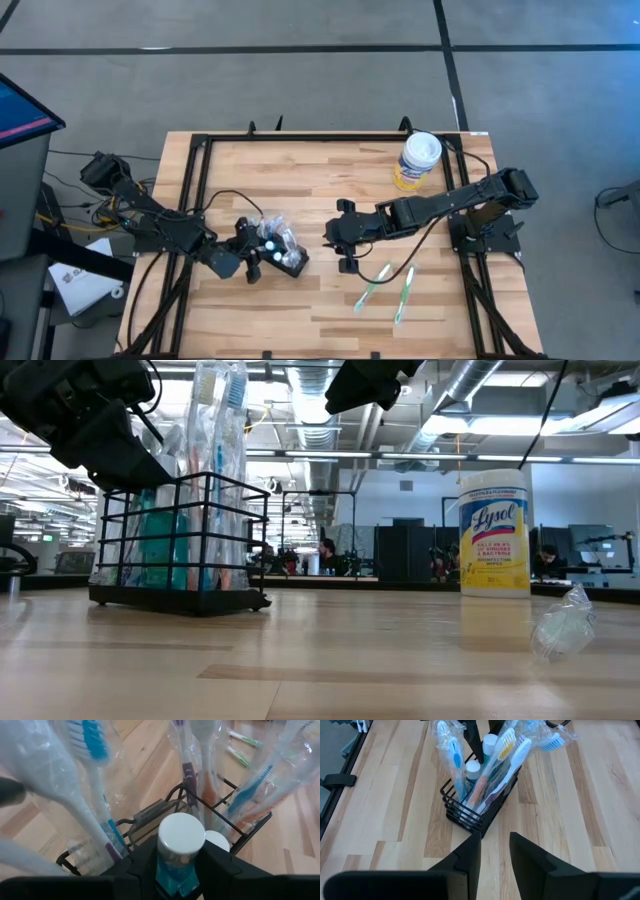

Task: Pick & Place toothbrushing station
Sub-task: Put the blue mouthwash into the middle compartment of the wire organizer

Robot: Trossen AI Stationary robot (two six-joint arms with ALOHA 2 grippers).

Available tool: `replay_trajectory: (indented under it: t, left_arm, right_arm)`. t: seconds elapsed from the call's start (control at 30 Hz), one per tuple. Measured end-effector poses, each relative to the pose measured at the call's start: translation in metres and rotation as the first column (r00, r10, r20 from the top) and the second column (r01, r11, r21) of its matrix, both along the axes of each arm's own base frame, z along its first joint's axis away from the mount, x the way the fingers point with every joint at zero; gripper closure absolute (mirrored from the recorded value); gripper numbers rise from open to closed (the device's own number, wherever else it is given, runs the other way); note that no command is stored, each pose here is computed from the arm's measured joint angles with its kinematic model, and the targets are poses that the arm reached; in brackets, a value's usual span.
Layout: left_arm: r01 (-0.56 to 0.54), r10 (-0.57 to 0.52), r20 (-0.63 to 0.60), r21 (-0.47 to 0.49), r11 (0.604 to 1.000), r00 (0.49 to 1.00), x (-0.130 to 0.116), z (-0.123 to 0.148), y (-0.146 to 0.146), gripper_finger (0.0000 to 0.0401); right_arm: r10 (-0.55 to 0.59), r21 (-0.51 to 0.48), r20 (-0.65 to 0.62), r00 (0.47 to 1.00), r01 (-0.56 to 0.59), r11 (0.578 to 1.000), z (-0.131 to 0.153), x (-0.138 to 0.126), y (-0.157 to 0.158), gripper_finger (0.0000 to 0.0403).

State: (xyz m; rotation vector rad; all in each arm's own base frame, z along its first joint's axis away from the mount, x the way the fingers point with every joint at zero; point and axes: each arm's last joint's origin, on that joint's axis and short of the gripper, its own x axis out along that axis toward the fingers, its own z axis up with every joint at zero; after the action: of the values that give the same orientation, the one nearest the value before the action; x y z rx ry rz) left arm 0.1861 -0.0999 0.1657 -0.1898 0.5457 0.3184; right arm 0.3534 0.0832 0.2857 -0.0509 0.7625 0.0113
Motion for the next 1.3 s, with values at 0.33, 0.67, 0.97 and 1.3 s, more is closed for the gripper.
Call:
replay_trajectory:
  t: [0.33, 0.67, 0.97, 1.3]
  left_arm:
    - [0.013, -0.013, -0.002, 0.016, 1.000, 1.000, 0.0002, -0.0001, -0.0001, 0.0297]
    - [0.017, -0.017, 0.002, 0.009, 1.000, 1.000, 0.0006, 0.0002, -0.0005, 0.0280]
    - [0.019, -0.019, 0.011, 0.007, 1.000, 1.000, 0.0012, 0.0009, -0.0009, 0.0288]
    - [0.080, -0.082, 0.044, 0.040, 0.996, 0.996, 0.0042, 0.0054, -0.0034, 0.0287]
  right_arm:
    - [0.000, 0.000, 0.000, 1.000, 0.000, 1.000, 0.0000, 0.0000, 0.0000, 0.0310]
    - [0.000, -0.001, -0.003, 1.000, 0.000, 1.000, -0.0002, -0.0002, 0.0000, 0.0310]
    - [0.000, -0.001, -0.003, 1.000, 0.000, 1.000, -0.0002, -0.0002, 0.0000, 0.0310]
    - [0.000, -0.001, -0.007, 1.000, 0.000, 1.000, -0.0005, -0.0005, -0.0001, 0.0310]
